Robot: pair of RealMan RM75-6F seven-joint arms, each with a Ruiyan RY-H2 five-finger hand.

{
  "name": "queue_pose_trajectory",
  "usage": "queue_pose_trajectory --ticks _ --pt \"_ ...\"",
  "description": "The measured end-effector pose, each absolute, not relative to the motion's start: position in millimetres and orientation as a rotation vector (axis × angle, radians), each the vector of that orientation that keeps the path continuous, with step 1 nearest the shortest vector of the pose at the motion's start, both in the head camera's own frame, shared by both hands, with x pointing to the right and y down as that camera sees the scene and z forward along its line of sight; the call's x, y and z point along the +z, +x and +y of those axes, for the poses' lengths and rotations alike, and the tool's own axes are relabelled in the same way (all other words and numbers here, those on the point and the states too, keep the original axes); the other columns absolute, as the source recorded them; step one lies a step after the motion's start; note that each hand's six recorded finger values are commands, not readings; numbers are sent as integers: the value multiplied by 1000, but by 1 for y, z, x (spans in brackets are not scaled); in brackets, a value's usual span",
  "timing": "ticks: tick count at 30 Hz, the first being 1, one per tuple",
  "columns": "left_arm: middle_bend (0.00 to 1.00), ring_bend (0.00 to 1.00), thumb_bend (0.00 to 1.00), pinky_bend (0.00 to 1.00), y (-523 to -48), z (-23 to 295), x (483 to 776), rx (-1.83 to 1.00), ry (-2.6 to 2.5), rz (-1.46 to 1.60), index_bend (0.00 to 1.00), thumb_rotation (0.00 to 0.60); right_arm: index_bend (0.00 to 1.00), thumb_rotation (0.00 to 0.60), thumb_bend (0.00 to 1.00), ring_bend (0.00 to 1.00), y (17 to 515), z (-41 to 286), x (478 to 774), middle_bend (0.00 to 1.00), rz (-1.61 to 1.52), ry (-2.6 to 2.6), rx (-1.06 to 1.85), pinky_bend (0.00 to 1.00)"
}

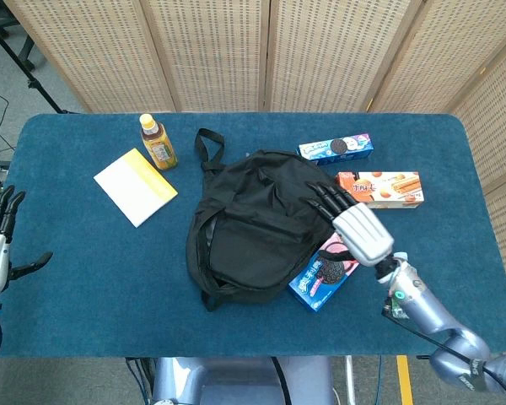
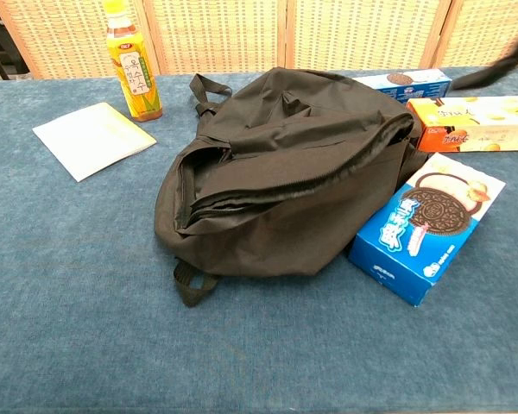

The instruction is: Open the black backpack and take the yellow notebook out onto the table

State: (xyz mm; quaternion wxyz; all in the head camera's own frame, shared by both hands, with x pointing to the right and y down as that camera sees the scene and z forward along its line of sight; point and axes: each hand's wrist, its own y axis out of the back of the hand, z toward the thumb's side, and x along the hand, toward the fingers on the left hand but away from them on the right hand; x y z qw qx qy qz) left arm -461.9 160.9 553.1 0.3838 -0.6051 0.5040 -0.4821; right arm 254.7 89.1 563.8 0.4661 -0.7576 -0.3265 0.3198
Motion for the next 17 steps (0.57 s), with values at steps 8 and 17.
queue_pose_trajectory --ticks 8,17 --pt "0 0 147 125 -486 185 557 -1310 -1544 1299 0 600 112 600 0 0 387 119 546 0 -903 -1523 935 58" --pt "0 0 155 57 -505 196 556 -1454 -1488 1216 0 600 112 600 0 0 460 200 556 0 -1126 -1500 1210 49"
